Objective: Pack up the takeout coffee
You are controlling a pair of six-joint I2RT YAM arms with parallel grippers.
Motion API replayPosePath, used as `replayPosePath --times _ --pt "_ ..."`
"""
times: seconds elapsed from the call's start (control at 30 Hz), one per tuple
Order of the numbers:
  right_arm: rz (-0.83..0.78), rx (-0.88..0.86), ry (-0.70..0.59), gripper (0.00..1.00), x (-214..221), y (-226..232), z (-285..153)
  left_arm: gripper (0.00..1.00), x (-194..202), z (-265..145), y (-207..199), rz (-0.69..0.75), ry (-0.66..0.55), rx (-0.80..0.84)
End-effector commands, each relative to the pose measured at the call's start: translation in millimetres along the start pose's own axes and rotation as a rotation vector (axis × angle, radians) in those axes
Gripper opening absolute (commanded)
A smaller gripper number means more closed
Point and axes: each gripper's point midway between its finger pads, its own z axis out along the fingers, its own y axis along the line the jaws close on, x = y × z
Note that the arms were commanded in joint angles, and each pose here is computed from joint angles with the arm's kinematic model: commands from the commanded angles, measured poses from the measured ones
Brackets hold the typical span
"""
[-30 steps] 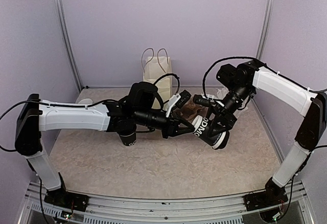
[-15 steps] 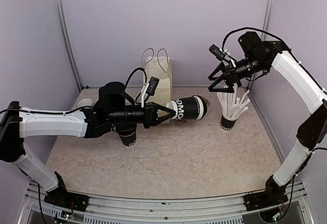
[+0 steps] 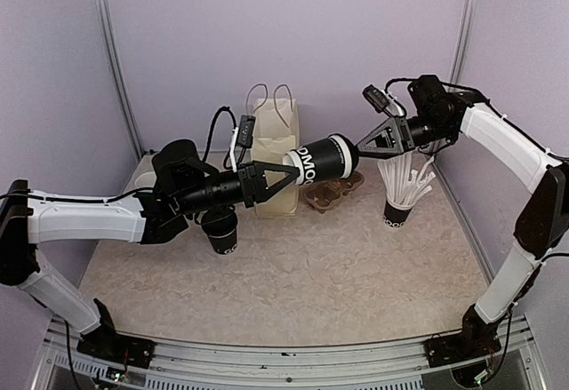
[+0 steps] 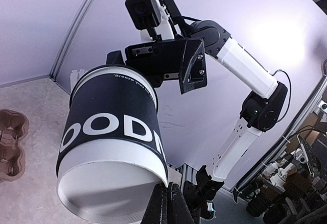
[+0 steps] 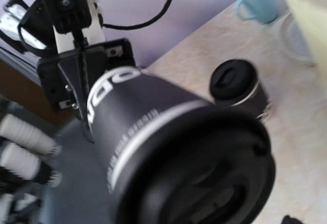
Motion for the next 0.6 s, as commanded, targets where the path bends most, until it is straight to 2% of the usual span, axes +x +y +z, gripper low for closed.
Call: replayPosePath --times 0.0,0.23,0.57 --pt "0.105 -0.096 -0.016 0.99 8 1 4 0.0 -22 -3 -15 0.014 -0.068 0.042" --pt "0.192 -0.14 -0.008 0.99 21 -5 12 0.0 -20 -1 -23 0.007 -0.064 0.076" --pt "0.186 -0.285 0.01 0.99 18 19 29 0.0 -14 9 -26 0.0 -0.042 0.101"
